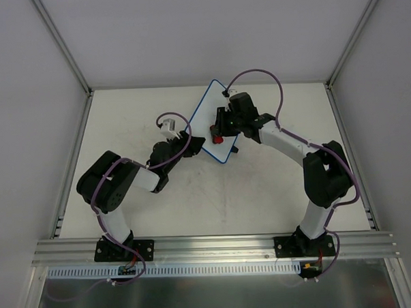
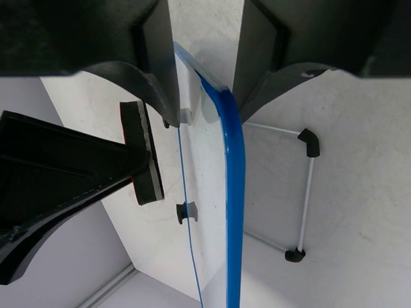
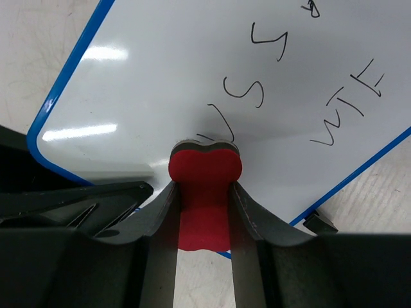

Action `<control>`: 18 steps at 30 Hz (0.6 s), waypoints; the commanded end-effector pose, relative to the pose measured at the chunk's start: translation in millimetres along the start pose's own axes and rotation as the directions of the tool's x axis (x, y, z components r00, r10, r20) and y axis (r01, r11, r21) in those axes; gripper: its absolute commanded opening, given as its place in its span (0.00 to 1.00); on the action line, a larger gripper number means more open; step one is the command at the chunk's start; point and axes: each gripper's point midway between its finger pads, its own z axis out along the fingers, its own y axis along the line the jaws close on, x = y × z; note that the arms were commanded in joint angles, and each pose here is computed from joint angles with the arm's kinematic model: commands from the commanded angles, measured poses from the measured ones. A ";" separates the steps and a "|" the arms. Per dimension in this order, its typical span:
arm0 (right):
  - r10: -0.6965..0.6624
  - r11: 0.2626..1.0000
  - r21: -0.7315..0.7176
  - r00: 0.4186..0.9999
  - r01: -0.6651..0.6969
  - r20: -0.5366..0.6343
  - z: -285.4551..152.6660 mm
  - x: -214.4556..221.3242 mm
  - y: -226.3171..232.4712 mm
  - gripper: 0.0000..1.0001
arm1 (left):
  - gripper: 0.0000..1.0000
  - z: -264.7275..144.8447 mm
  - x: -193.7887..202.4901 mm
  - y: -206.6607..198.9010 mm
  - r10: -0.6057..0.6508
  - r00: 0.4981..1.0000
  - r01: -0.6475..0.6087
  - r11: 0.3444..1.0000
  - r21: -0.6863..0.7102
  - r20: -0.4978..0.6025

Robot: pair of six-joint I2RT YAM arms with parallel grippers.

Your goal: Erase the whiteboard

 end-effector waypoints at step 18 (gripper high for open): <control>0.078 0.994 -0.076 0.995 -0.073 0.062 14.6 -17.4 17.5 0.00 | 0.16 -11.1 -96.2 -73.4 -0.029 0.937 -0.072 0.959 0.274 0.349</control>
